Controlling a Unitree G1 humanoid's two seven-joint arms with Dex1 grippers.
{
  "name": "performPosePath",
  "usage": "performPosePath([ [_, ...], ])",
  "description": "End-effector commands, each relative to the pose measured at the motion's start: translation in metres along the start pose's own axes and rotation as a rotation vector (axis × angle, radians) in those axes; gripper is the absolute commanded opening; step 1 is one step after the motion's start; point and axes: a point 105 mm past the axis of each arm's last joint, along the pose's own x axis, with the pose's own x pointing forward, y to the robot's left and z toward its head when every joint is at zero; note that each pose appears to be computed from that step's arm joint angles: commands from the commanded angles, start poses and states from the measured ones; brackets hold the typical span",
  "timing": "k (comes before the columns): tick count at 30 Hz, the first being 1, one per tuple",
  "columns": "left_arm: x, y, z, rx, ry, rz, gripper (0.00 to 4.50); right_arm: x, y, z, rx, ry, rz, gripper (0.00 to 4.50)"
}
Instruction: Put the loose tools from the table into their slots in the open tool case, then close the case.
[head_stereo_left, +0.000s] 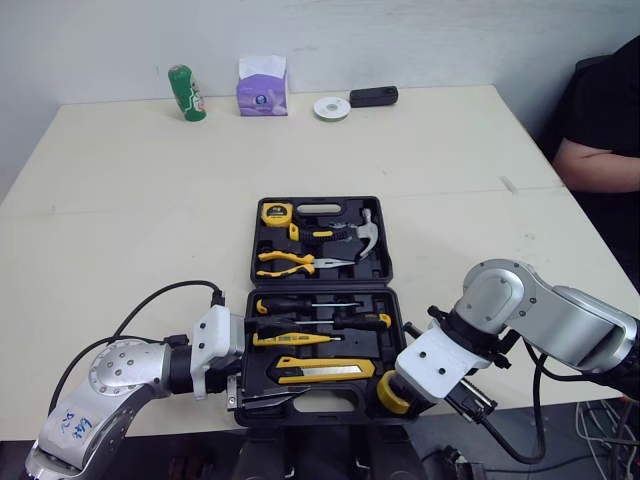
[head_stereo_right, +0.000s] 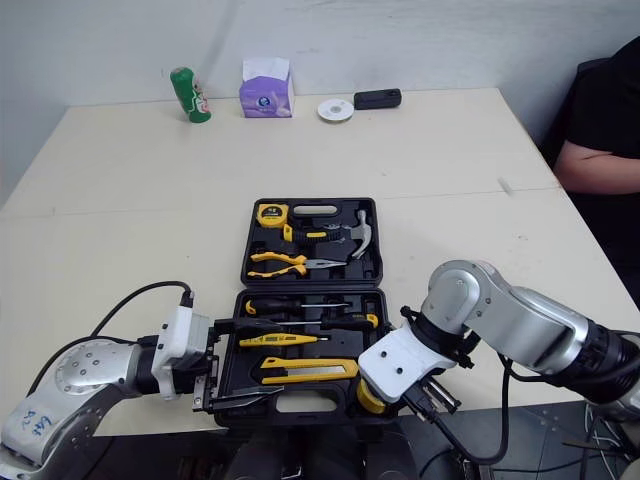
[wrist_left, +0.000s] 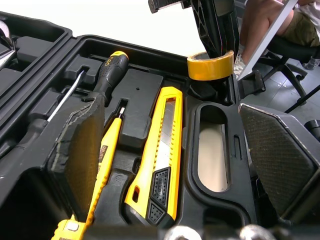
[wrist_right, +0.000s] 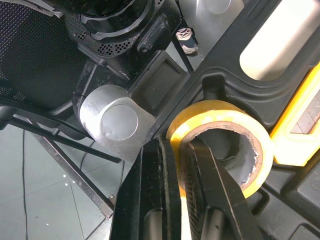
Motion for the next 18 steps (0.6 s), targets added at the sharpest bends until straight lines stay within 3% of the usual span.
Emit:
performPosePath([
  [1, 0.000, -0.001, 0.007, 0.041, -0.009, -0.003, 4.50, -0.002, 0.007, -0.001, -0.014, 0.025, 0.051, 0.06],
  [5, -0.001, -0.001, 0.006, 0.040, -0.006, 0.001, 4.50, -0.003, 0.007, 0.001, -0.010, 0.010, 0.049, 0.06],
  [9, -0.001, -0.001, 0.006, 0.040, -0.004, 0.000, 4.50, -0.008, 0.004, 0.007, -0.039, -0.032, 0.031, 1.72],
  [13, -0.003, 0.000, 0.004, 0.038, 0.002, 0.003, 4.50, -0.020, 0.010, 0.011, -0.041, -0.069, 0.039, 3.74],
  [15, -0.005, 0.001, 0.003, 0.038, 0.007, 0.005, 4.50, -0.027, 0.015, 0.014, -0.036, -0.096, 0.046, 4.44],
  [18, -0.005, 0.002, 0.002, 0.038, 0.009, 0.008, 4.50, -0.035, 0.018, 0.016, -0.013, -0.151, 0.041, 4.44],
])
